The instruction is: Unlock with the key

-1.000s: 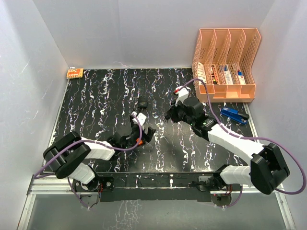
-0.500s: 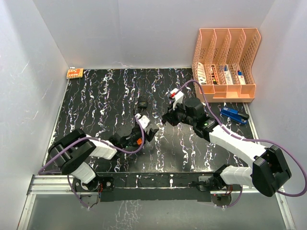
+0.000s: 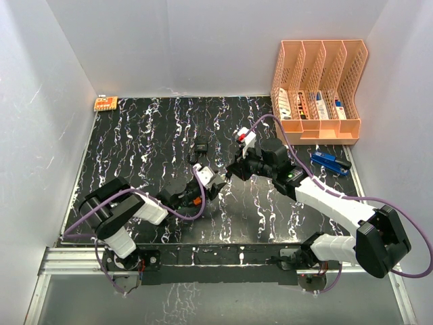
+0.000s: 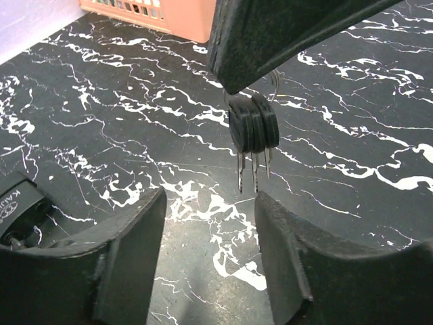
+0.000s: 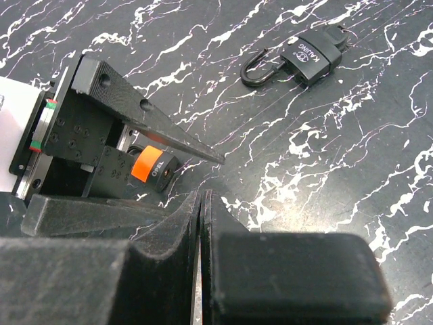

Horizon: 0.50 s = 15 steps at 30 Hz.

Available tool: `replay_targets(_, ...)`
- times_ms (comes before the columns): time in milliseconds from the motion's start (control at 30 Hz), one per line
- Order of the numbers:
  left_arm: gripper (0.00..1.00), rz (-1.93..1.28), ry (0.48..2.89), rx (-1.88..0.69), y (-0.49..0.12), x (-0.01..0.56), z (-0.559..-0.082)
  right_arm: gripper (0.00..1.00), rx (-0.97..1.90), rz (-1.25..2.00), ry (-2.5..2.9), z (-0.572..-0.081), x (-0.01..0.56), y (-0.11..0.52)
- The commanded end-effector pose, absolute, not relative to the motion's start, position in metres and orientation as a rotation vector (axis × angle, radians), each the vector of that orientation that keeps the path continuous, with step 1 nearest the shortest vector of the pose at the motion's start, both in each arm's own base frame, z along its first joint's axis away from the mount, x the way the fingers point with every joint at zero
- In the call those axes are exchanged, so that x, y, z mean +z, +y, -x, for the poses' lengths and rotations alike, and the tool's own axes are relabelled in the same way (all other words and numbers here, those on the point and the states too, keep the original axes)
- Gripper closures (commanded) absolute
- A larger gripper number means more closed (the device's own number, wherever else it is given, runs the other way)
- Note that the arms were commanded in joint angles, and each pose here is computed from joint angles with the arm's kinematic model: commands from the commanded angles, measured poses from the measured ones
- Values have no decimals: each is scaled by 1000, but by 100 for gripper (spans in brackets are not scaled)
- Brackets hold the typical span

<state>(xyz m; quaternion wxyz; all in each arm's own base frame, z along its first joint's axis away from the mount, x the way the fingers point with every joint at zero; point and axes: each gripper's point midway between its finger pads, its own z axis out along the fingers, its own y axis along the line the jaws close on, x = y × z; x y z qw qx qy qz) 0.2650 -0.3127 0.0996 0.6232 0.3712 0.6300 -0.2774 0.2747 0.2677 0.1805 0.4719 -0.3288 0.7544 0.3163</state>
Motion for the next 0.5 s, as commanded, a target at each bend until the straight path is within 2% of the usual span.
replay_targets(0,53,-869,1337,-683,-324,123,-263,100,795,832,1765,-272,196,271)
replay_targets(233,56,-883,1333,-699,-329,121,-264,100,813,840,1766,-269,195,273)
replay_targets(367,64,-879,1339,-702,-330,119,-265,100,797,801,1781,-273,194,270)
replay_targets(400,62,-867,1349,-695,-329,119,-266,100,787,763,1800,-276,194,269)
replay_targets(467,47,-803,1376,-659,-319,123,-272,100,765,665,1851,-286,192,265)
